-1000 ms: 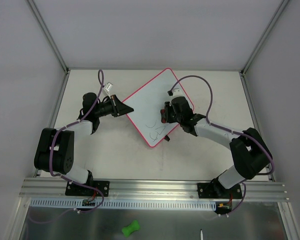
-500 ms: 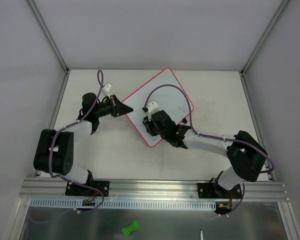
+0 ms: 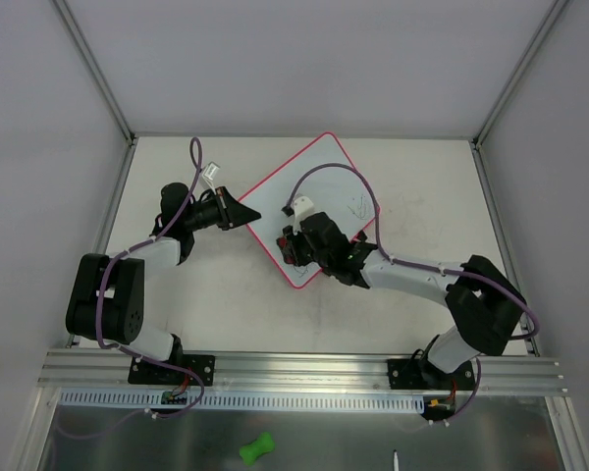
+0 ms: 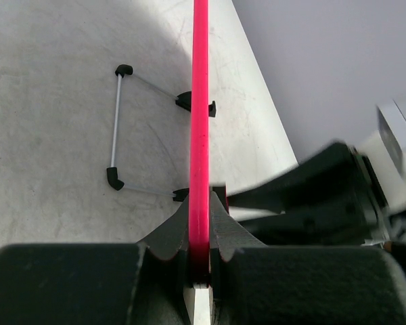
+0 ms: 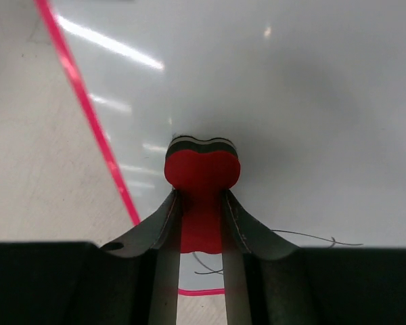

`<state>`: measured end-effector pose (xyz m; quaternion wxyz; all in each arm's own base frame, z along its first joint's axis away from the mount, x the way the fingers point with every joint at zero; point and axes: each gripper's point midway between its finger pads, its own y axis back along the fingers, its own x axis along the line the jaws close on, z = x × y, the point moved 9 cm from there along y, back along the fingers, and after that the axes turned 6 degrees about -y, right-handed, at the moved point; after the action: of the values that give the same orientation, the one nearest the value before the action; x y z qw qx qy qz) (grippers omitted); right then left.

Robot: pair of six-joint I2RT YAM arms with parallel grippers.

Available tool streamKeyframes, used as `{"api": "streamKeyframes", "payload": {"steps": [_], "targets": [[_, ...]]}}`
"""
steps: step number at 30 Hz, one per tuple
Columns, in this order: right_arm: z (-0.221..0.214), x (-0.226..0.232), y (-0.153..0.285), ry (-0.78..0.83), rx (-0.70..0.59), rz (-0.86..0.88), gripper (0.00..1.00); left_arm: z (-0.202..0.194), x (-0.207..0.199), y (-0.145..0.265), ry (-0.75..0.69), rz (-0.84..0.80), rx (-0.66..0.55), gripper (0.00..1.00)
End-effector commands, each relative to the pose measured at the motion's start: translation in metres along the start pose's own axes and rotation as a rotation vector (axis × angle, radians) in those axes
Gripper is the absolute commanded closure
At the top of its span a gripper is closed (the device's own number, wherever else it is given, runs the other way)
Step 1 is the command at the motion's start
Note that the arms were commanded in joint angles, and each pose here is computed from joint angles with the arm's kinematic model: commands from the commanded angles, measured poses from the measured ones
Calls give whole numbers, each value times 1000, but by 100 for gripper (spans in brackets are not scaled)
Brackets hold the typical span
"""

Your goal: Erase the whiteboard

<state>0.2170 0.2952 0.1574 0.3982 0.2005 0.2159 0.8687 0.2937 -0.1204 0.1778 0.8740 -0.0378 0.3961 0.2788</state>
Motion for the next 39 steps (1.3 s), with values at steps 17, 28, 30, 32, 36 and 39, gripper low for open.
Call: {"api": "streamKeyframes", "payload": {"steps": [17,28,30,32,36,39], "targets": [[-43,-118,13,-507,69,-188,100,-2,-10,2,-81,-57,21,100],[-41,-64,7,-341,100,-106,100,1,-11,1,-84,-56,15,100],[-44,-56,6,-327,126,-89,100,1,-12,2,-84,-57,16,100],[-51,-42,7,-286,155,-65,100,1,-12,2,-85,-58,15,100],[-62,-16,9,-172,191,18,100,1,-13,2,-88,-60,14,100],[-62,5,15,-51,203,59,100,1,-12,2,-87,-59,16,100]]}}
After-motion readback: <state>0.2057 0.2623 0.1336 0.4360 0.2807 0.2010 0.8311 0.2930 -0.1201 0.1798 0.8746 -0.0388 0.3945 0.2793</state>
